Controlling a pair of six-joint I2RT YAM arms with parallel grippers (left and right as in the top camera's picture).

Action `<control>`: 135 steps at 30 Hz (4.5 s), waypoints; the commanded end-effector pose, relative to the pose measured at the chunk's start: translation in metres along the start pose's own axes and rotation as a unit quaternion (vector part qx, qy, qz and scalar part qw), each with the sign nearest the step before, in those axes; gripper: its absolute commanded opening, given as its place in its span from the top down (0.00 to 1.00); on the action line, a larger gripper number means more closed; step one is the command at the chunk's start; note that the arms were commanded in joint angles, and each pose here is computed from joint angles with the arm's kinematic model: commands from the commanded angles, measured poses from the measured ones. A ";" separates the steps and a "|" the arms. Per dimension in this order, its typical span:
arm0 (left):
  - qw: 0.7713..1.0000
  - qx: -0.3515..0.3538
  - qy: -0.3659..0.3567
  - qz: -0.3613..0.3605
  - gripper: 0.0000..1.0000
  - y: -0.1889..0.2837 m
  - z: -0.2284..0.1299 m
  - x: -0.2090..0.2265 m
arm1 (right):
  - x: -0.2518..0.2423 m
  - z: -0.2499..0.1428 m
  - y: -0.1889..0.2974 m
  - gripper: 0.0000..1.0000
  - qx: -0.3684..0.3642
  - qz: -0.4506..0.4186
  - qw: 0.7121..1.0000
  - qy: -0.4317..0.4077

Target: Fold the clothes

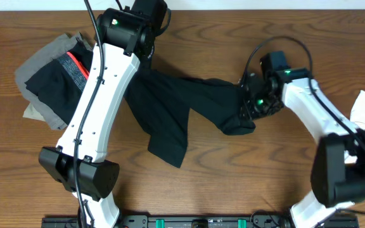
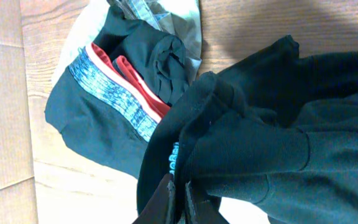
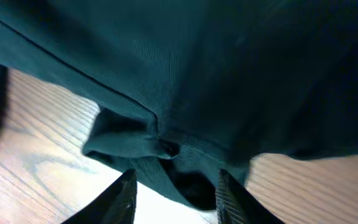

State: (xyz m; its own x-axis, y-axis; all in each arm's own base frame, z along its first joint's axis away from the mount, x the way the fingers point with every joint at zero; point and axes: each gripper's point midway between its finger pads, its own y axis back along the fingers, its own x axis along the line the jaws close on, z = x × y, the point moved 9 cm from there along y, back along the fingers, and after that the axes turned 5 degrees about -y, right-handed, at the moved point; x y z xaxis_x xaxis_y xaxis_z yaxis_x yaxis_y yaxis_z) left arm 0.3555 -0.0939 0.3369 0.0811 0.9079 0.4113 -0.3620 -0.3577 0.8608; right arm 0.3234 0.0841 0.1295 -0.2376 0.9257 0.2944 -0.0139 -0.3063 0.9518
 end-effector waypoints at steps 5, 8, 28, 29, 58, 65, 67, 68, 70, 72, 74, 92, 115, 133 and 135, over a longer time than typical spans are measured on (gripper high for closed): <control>1.000 -0.011 0.014 0.016 0.93 0.005 0.001 0.008 | 0.007 0.003 -0.005 0.63 -0.006 0.021 1.000 0.013; 1.000 -0.013 0.015 0.015 0.93 0.005 0.001 0.008 | 0.008 0.006 -0.005 0.56 -0.014 0.021 1.000 0.016; 1.000 -0.013 0.015 0.015 0.93 0.005 0.001 0.008 | 0.015 0.006 -0.011 0.63 -0.012 -0.027 0.999 0.015; 1.000 -0.013 0.015 0.015 0.93 0.005 0.001 0.008 | 0.014 0.005 -0.011 0.62 -0.010 -0.033 0.999 0.012; 1.000 -0.013 0.015 0.015 0.93 0.005 0.001 0.008 | 0.023 0.003 -0.022 0.94 -0.028 0.040 0.998 0.030; 1.000 -0.013 0.013 0.015 0.92 0.005 0.001 0.008 | 0.020 0.006 0.000 0.99 -0.067 -0.020 0.997 0.029; 1.000 -0.013 0.013 0.015 0.93 0.005 0.001 0.008 | 0.020 0.007 0.014 0.99 -0.092 -0.045 0.994 0.023; 1.000 -0.013 0.013 0.015 0.93 0.005 0.001 0.008 | 0.018 0.007 0.022 0.99 -0.108 -0.066 0.992 0.009; 1.000 -0.011 0.012 0.016 0.93 0.005 0.000 0.009 | 0.015 0.007 0.043 0.99 -0.148 -0.102 0.983 -0.023; 1.000 -0.011 0.012 0.016 0.93 0.007 -0.002 0.010 | 0.011 0.007 0.066 0.99 -0.191 -0.125 0.973 -0.047; 1.000 -0.016 0.014 0.015 0.93 0.012 -0.004 0.013 | 0.006 0.004 0.091 0.99 -0.237 -0.147 0.957 -0.077; 0.963 -0.235 -0.019 -0.130 0.94 0.162 -0.086 0.036 | 0.014 -0.052 0.318 0.99 -0.548 -0.159 0.805 -0.163; 0.839 -0.065 -0.210 -0.497 0.43 -0.017 0.007 -0.186 | 0.001 -0.052 0.282 0.99 -0.411 -0.196 0.875 -0.166; 0.794 -0.007 -0.234 -0.561 0.87 -0.107 0.005 -0.261 | -0.011 -0.039 0.251 0.99 -0.331 -0.202 0.906 -0.172; 0.795 -0.009 -0.231 -0.561 0.94 -0.102 0.006 -0.258 | -0.011 -0.039 0.251 0.99 -0.331 -0.203 0.905 -0.172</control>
State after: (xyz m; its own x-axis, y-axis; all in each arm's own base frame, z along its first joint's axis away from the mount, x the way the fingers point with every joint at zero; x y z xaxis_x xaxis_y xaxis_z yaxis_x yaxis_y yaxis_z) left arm 0.3792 -0.2903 0.1311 0.6810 0.5062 -0.5291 0.1632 0.5994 0.7836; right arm 0.2846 -0.0079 0.3602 0.2204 0.9731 0.0665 -0.6371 0.0920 0.7653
